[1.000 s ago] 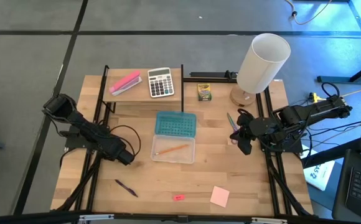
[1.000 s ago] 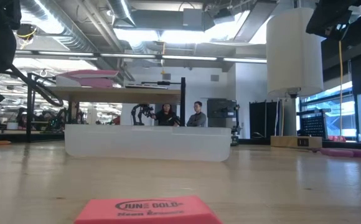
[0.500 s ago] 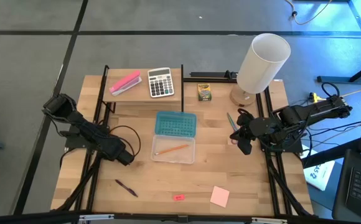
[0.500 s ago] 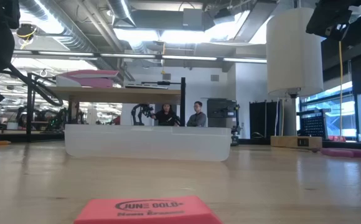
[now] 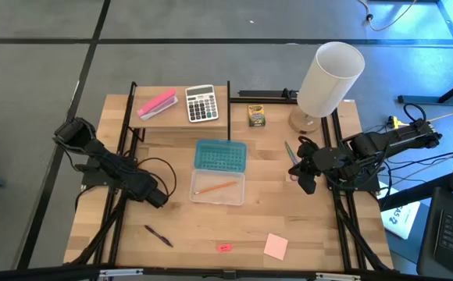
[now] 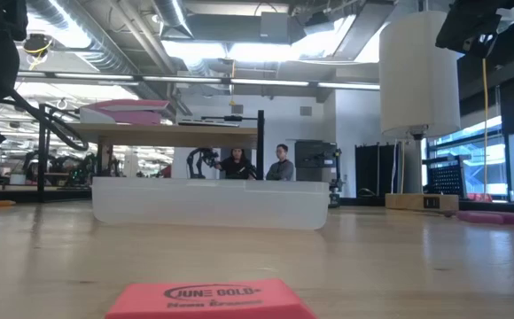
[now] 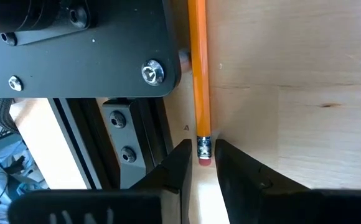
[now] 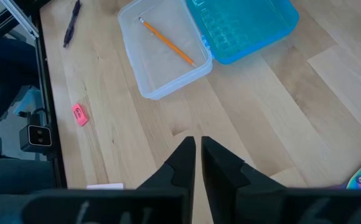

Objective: Pack school essentials
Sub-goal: Put the orange pencil into the blue supply box

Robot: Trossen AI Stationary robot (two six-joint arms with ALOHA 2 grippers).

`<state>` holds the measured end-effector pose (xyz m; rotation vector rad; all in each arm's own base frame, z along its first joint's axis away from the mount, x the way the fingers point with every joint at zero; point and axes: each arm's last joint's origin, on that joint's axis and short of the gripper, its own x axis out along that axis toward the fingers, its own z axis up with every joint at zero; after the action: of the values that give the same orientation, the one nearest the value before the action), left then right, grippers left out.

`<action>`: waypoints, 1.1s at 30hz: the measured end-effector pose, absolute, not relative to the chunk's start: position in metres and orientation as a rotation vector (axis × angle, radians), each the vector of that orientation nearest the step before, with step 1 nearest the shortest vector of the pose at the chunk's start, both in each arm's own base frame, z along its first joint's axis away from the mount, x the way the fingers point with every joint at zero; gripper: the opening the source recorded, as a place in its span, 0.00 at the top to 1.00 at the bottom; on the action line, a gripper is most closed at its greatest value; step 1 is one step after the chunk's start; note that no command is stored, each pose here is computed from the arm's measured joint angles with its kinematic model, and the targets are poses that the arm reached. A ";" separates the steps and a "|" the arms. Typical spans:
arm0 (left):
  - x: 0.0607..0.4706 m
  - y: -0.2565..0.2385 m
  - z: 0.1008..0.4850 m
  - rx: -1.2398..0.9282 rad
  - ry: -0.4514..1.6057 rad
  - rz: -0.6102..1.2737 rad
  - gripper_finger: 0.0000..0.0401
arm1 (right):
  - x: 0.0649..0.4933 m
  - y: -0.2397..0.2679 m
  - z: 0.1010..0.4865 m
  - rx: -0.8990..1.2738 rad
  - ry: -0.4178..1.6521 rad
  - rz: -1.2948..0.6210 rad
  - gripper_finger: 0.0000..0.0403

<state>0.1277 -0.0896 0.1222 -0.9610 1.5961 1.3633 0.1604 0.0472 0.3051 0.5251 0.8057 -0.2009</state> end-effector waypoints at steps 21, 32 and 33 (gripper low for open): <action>0.129 -0.090 0.122 -0.977 1.598 1.349 0.93 | 0.160 0.047 0.305 0.525 0.806 -0.201 0.93; 0.129 -0.091 0.122 -0.985 1.608 1.346 0.98 | 0.160 0.047 0.305 0.525 0.806 -0.200 0.93; 0.129 -0.091 0.122 -0.986 1.610 1.345 0.98 | 0.160 0.047 0.305 0.525 0.806 -0.200 0.93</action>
<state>0.1290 -0.0909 0.1216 -0.9857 1.6097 1.3447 0.1604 0.0472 0.3052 0.5250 0.8061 -0.1999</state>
